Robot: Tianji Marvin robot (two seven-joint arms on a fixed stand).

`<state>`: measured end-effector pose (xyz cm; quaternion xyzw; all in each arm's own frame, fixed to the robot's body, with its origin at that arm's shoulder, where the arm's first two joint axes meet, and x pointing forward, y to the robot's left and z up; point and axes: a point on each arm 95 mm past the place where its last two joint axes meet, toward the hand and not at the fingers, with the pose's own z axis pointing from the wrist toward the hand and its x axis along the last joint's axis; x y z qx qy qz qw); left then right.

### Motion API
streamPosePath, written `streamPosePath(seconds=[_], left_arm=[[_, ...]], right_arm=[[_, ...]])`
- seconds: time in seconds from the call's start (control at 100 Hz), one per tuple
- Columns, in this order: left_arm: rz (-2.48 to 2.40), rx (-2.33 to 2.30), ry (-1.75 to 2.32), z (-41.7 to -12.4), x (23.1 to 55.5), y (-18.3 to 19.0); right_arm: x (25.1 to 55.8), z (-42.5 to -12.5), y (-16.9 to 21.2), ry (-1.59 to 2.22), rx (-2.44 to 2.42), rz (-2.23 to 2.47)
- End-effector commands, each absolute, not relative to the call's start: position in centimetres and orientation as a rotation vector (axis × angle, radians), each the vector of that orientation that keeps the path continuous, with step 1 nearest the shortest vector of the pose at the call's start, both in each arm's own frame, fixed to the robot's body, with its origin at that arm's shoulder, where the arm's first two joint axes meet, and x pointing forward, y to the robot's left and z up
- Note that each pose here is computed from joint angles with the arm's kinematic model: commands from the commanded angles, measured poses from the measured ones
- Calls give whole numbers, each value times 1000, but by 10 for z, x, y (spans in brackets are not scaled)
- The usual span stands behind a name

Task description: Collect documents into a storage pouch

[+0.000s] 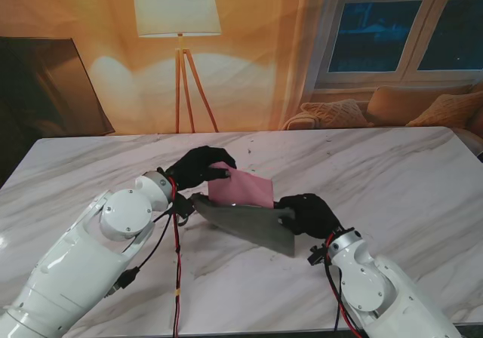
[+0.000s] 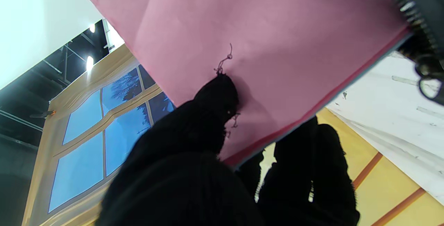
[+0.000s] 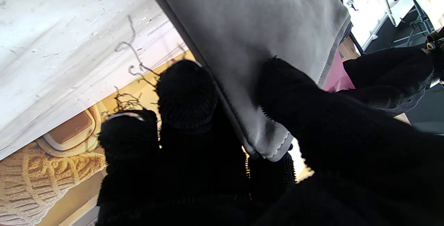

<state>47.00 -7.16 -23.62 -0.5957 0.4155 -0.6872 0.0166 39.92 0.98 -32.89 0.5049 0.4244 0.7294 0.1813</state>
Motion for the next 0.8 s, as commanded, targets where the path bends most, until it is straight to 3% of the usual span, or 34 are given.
streamPosePath(seconds=[0.0,0.33,0.79], left_arm=[[-2105,-1887,1328,-245,468,-75],[-2057,-1858,1361,-251,468,-73],[-2153,-1751,1336,-229,461,-77]], right_arm=[[400,-327,10,1204,1422,2054],[400,-326,6,1217,1409,2042],[399,-320,6,1130,1394,2073]])
